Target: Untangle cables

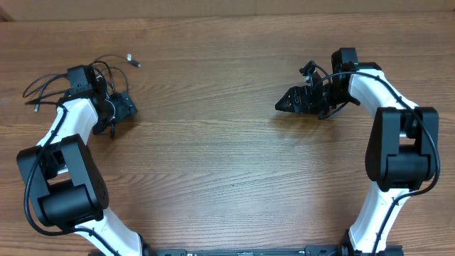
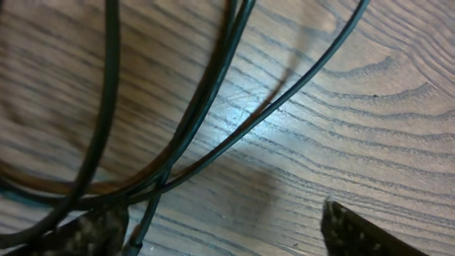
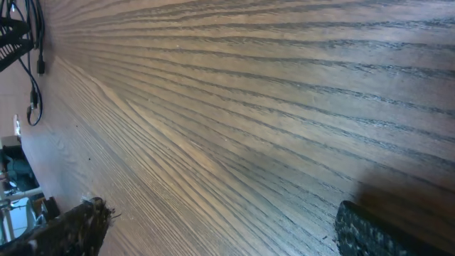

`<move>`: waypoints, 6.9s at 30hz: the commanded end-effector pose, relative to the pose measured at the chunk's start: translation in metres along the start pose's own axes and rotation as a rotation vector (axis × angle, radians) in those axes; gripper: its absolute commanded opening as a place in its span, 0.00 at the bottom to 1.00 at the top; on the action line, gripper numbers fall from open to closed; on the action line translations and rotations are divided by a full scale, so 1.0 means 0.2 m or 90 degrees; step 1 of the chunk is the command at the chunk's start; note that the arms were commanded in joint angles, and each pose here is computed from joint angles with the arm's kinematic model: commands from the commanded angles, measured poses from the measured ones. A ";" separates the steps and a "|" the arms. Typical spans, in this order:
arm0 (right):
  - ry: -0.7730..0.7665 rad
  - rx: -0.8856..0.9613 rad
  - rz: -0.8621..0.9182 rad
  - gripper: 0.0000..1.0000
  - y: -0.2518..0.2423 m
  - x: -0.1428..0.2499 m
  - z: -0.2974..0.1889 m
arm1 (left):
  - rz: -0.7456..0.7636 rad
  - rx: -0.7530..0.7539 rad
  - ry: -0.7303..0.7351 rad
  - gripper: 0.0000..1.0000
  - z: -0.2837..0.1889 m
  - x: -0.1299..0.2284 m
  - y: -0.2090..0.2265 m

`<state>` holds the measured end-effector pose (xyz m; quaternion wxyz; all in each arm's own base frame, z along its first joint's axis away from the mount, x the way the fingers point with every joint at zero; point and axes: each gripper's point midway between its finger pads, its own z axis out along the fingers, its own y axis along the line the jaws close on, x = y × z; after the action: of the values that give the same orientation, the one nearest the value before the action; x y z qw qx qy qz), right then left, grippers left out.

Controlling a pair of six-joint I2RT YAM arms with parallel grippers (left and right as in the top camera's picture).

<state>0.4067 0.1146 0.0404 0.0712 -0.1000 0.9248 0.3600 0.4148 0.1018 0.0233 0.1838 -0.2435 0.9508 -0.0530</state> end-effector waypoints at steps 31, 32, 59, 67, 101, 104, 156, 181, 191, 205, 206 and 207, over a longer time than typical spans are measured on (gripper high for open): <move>0.005 -0.004 0.003 1.00 -0.01 0.01 0.03 | 0.289 0.069 0.114 0.99 0.07 0.48 -0.59; 0.005 -0.004 0.003 1.00 -0.01 0.01 0.03 | 0.297 0.070 0.119 0.99 0.08 0.50 -0.60; 0.041 0.484 0.235 1.00 -0.58 0.19 -0.20 | 0.363 0.046 0.157 1.00 0.17 0.80 -0.60; 0.003 0.480 0.221 1.00 -0.59 0.11 -0.20 | 0.363 0.046 0.156 1.00 0.17 0.80 -0.60; -0.055 0.479 0.198 1.00 -0.61 0.00 -0.20 | 0.363 0.046 0.156 1.00 0.17 0.80 -0.60; -0.055 0.479 0.198 1.00 -0.61 0.00 -0.20 | 0.363 0.046 0.156 1.00 0.17 0.80 -0.60; -0.055 0.479 0.198 1.00 -0.61 0.00 -0.20 | 0.391 0.265 -0.324 0.99 -1.32 0.61 -0.76; -0.056 0.479 0.198 1.00 -0.61 0.00 -0.20 | 0.359 0.366 -0.596 0.99 -0.90 0.80 -0.56; -0.055 0.479 0.198 1.00 -0.61 0.00 -0.20 | 0.349 0.358 -0.581 0.99 -0.85 0.88 -0.48; -0.055 0.479 0.198 1.00 -0.61 0.00 -0.20 | 0.331 0.350 -0.641 0.99 -0.95 0.87 -0.42; -0.055 0.479 0.198 1.00 -0.61 0.00 -0.20 | 0.328 0.355 -0.640 1.00 -0.95 0.87 -0.42; -0.056 0.479 0.198 1.00 -0.61 0.00 -0.20 | 0.325 0.355 -0.639 1.00 -0.95 0.87 -0.42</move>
<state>0.4411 -0.0007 0.0039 0.1053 0.0846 0.9908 0.0053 0.2404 -0.0531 0.1593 0.6710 0.0550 0.7284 -0.1267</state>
